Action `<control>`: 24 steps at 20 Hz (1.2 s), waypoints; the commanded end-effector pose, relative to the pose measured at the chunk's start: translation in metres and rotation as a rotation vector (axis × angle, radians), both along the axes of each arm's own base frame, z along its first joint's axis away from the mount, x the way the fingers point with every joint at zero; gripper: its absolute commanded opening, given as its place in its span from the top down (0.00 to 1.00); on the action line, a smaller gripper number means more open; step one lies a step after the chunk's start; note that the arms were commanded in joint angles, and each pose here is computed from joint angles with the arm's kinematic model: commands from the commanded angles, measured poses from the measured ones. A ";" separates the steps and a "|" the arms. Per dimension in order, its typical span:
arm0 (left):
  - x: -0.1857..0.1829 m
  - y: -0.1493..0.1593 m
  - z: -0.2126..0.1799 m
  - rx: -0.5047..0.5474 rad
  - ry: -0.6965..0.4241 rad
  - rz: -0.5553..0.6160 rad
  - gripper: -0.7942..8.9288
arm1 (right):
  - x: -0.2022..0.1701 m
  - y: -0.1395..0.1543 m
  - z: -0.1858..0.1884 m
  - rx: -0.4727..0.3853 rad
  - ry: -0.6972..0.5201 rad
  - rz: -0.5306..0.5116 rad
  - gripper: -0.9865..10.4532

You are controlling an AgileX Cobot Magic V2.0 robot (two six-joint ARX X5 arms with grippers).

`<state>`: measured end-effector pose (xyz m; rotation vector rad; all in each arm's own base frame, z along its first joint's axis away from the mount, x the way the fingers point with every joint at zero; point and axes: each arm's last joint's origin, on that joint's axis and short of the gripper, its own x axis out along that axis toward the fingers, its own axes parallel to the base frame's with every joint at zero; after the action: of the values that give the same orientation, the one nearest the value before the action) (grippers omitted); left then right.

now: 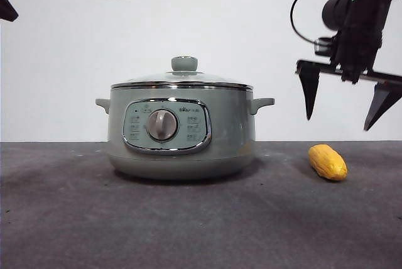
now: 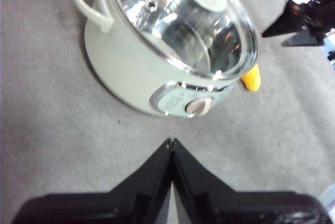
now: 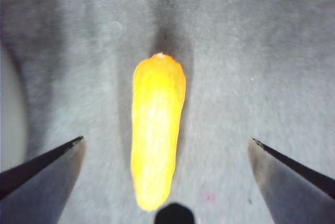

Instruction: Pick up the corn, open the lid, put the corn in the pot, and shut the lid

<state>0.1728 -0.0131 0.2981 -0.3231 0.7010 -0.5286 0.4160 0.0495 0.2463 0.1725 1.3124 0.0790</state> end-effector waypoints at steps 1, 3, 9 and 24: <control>0.003 0.000 -0.003 0.018 0.003 -0.022 0.92 | 0.007 0.005 -0.018 -0.014 0.038 0.017 0.45; 0.006 0.000 -0.006 0.022 0.020 -0.026 0.92 | 0.011 0.008 -0.033 -0.029 0.069 0.022 0.45; 0.009 -0.003 -0.010 0.040 0.033 -0.052 0.92 | 0.017 0.013 -0.055 -0.047 0.110 0.032 0.45; 0.009 -0.004 -0.011 0.039 0.043 -0.059 0.92 | 0.014 0.021 -0.068 -0.158 0.167 0.069 0.51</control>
<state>0.1817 -0.0165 0.2877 -0.2931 0.7660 -0.5555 0.4283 0.0683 0.1890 0.0193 1.4572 0.0118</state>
